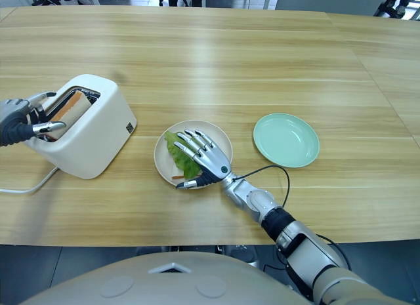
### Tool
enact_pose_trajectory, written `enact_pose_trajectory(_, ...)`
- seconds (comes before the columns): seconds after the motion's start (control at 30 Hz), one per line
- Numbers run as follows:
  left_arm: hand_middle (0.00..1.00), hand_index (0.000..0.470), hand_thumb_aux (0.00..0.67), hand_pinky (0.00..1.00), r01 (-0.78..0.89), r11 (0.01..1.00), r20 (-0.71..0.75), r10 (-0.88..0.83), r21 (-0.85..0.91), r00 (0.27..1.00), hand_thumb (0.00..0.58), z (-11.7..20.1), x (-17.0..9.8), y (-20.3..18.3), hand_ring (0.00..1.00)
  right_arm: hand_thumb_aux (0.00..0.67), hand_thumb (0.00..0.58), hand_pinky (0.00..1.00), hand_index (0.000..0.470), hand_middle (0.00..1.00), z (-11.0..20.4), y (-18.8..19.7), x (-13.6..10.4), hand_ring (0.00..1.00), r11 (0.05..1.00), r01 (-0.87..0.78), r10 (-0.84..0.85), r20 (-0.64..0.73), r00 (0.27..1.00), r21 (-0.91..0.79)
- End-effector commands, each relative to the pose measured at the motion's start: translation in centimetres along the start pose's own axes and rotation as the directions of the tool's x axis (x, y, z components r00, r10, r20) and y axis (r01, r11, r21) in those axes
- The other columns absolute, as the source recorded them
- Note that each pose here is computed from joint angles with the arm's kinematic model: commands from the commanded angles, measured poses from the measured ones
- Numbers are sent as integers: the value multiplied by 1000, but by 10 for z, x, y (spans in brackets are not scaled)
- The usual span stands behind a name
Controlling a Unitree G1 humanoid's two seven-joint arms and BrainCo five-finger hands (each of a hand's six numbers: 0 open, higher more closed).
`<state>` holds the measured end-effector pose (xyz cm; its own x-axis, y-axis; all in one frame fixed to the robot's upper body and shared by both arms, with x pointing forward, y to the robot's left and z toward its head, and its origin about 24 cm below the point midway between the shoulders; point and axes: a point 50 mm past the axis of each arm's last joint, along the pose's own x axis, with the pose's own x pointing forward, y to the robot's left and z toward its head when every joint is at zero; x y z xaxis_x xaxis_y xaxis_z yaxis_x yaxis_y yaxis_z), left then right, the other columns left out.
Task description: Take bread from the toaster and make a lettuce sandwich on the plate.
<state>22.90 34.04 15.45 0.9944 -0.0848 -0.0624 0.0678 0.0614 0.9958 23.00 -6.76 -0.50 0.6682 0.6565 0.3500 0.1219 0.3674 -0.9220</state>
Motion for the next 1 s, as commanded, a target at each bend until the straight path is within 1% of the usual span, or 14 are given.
enact_pose_trajectory(0.03, 569, 231, 336, 569, 71, 997, 36, -72, 14, 997, 436, 7, 2, -11, 569, 0, 0, 0, 0, 0, -5, -1, 0, 0, 1000, 2, -2, -17, 1000, 0)
enact_pose_trajectory(0.07, 569, 244, 355, 569, 72, 997, 38, -73, 16, 997, 452, 8, 2, -10, 569, 0, 0, 0, 0, 0, -5, -1, 0, 0, 1000, 3, -3, -18, 1000, 0)
enact_pose_trajectory(0.1, 569, 280, 407, 569, 74, 997, 43, -74, 18, 996, 491, 8, 3, -10, 569, 0, 0, 0, 0, 0, -5, -1, 0, 0, 1000, 4, -4, -20, 1000, 1)
enact_pose_trajectory(0.17, 569, 285, 415, 569, 78, 997, 51, -79, 22, 996, 496, 9, 3, -10, 569, 0, 0, 0, 0, 0, -6, -1, 0, 0, 1000, 6, -6, -25, 1000, 3)
enact_pose_trajectory(0.2, 576, 357, 520, 576, 80, 997, 54, -81, 23, 995, 551, 10, 3, -10, 576, 0, 0, 0, 0, 0, -6, -1, 0, 0, 1000, 7, -7, -26, 1000, 4)
enact_pose_trajectory(0.23, 580, 391, 570, 580, 80, 997, 56, -81, 23, 995, 567, 10, 4, -10, 580, 0, 0, 0, 0, 0, -6, -1, 0, 0, 1000, 7, -7, -26, 1000, 5)
enact_pose_trajectory(0.27, 580, 391, 570, 580, 77, 997, 58, -78, 22, 995, 567, 10, 4, -10, 580, 0, 0, 0, 0, 0, -6, -1, 1, 0, 1000, 8, -8, -27, 1000, 5)
enact_pose_trajectory(0.3, 588, 460, 670, 588, 73, 997, 60, -74, 21, 995, 580, 10, 4, -9, 588, 0, 0, 0, 0, 0, -6, -1, 1, 0, 1000, 9, -8, -28, 1000, 6)
enact_pose_trajectory(0.5, 580, 460, 670, 580, 55, 998, 91, -56, 9, 994, 580, 13, 5, -7, 580, 0, 0, 0, 0, 0, -7, 0, 1, 0, 1000, 12, -12, -34, 999, 8)
enact_pose_trajectory(0.6, 553, 460, 670, 553, 42, 999, 136, -39, -24, 990, 580, 18, 5, -5, 553, 0, 0, 0, 0, 0, -7, 0, 1, 0, 1000, 14, -14, -38, 999, 8)
enact_pose_trajectory(0.63, 525, 460, 670, 525, 36, 999, 142, -30, -34, 989, 580, 19, 5, -4, 525, 0, 0, 0, 0, 0, -7, 0, 1, 0, 1000, 15, -15, -39, 999, 9)
enact_pose_trajectory(0.67, 0, 460, 670, 0, 28, 999, 141, -22, -39, 990, 580, 18, 5, -3, 0, 0, 0, 0, 0, 0, -7, 0, 1, 0, 1000, 16, -15, -39, 999, 9)
enact_pose_trajectory(0.8, 0, 460, 670, 0, -7, 999, 132, 14, -51, 991, 580, 15, 6, 1, 0, 0, 0, 0, 0, 0, -7, 1, 1, 0, 1000, 17, -17, -41, 999, 10)
enact_pose_trajectory(1.0, 0, 460, 670, 0, -65, 992, 167, 83, -110, 983, 580, 18, 6, 11, 0, 0, 0, 0, 0, 0, -9, 0, 1, 0, 1000, 22, -21, -45, 999, 12)
